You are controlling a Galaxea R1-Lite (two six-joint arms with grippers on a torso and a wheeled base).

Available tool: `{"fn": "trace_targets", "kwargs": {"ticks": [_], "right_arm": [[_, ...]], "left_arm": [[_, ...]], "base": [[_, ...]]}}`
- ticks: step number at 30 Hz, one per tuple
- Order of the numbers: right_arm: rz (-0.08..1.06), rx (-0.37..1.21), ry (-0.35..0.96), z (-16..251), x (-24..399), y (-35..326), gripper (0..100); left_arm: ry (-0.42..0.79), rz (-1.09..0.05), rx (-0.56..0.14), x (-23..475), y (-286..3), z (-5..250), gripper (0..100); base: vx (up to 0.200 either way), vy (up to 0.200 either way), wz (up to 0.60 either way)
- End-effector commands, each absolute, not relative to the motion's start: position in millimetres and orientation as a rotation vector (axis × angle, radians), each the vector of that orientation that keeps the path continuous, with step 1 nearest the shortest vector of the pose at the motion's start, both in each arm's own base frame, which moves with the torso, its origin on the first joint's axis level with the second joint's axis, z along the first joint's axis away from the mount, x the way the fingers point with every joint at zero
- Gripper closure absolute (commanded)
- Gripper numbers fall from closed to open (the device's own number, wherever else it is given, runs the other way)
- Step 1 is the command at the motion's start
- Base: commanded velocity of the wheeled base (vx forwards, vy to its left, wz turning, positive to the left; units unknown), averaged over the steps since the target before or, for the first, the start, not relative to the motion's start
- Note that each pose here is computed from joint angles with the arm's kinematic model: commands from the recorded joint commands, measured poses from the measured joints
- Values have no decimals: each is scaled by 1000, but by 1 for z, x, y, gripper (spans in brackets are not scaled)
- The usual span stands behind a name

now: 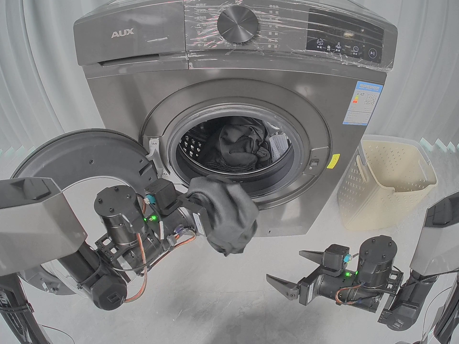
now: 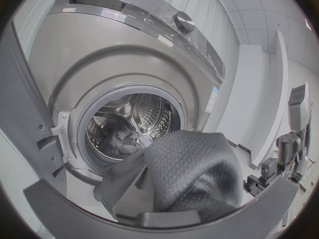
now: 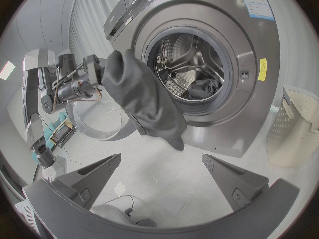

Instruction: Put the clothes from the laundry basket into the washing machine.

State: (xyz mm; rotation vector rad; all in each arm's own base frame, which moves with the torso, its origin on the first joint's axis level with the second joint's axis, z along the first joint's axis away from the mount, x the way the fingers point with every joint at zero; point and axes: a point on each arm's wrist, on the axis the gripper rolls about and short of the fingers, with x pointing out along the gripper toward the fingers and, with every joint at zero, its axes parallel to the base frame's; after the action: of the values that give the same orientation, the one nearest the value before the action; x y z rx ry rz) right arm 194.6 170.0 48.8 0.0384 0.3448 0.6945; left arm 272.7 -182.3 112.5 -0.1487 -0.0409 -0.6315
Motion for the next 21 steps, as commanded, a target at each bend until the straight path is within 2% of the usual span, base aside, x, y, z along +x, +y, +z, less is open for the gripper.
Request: {"fn": "trace_targets", "kwargs": {"ticks": [1, 8, 15, 21], "right_arm": [[686, 43, 365, 49, 189, 161, 0], [595, 125, 275, 64, 219, 151, 0], [569, 142, 231, 69, 233, 151, 0], [550, 140, 249, 67, 231, 145, 0]], "left_arm": [[-40, -650, -150, 243, -167, 126, 100], [23, -641, -118, 224, -151, 117, 100], [44, -623, -96, 228, -148, 110, 100], [58, -610, -85, 234, -148, 105, 100]], "base": [[0, 0, 0], [0, 0, 0], [0, 0, 0], [200, 0, 0]]}}
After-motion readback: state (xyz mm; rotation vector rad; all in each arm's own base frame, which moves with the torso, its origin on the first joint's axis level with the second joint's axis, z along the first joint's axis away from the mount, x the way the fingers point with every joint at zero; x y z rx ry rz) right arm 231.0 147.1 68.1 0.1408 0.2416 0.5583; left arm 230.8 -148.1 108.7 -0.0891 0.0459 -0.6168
